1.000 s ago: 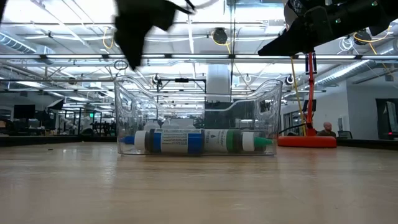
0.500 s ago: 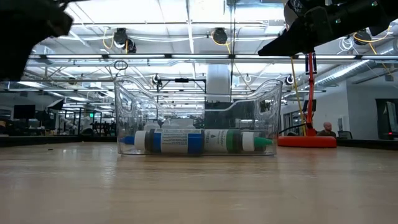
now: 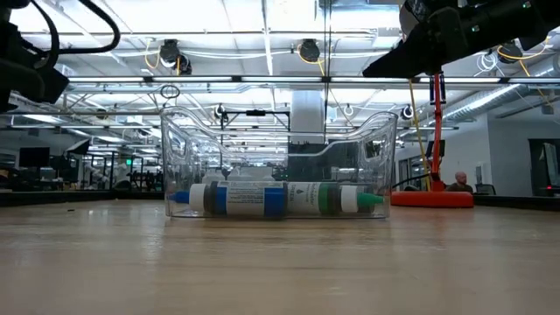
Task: Pick & Place food coloring
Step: Put the small orange food coloring bottle into the transparent bin
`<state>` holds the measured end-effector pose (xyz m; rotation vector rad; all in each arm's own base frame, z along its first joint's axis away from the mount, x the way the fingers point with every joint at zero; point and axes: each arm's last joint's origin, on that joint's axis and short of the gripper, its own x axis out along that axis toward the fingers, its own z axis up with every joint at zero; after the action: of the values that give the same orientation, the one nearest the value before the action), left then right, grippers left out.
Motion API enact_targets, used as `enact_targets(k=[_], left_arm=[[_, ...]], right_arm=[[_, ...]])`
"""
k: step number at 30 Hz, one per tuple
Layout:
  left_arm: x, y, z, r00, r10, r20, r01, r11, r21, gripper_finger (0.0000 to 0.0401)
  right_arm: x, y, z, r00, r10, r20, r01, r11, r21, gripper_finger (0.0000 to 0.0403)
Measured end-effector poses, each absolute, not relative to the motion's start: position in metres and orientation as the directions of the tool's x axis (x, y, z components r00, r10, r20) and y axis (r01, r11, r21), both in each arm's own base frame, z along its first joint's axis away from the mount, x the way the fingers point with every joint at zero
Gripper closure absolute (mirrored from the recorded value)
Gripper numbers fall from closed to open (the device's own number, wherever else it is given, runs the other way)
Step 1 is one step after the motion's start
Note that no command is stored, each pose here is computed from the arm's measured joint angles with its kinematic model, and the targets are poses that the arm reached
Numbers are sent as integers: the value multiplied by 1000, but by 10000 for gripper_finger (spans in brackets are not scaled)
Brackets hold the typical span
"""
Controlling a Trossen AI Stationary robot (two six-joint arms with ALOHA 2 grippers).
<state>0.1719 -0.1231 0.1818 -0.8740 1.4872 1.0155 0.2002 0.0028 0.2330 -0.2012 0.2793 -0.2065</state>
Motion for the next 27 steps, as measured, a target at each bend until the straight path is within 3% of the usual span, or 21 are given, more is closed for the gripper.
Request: enact_targets(k=[9,27], left_arm=[[168,-122,176,-183,-24,-983,-917,364,162,199],[169,-124,167,-150,-77,-986,-914,391,108,199]], right_arm=[[200,3,234,943,-228,-243,175,959,-222,232],[200,3,234,943,-228,-241,176,959,-221,232]])
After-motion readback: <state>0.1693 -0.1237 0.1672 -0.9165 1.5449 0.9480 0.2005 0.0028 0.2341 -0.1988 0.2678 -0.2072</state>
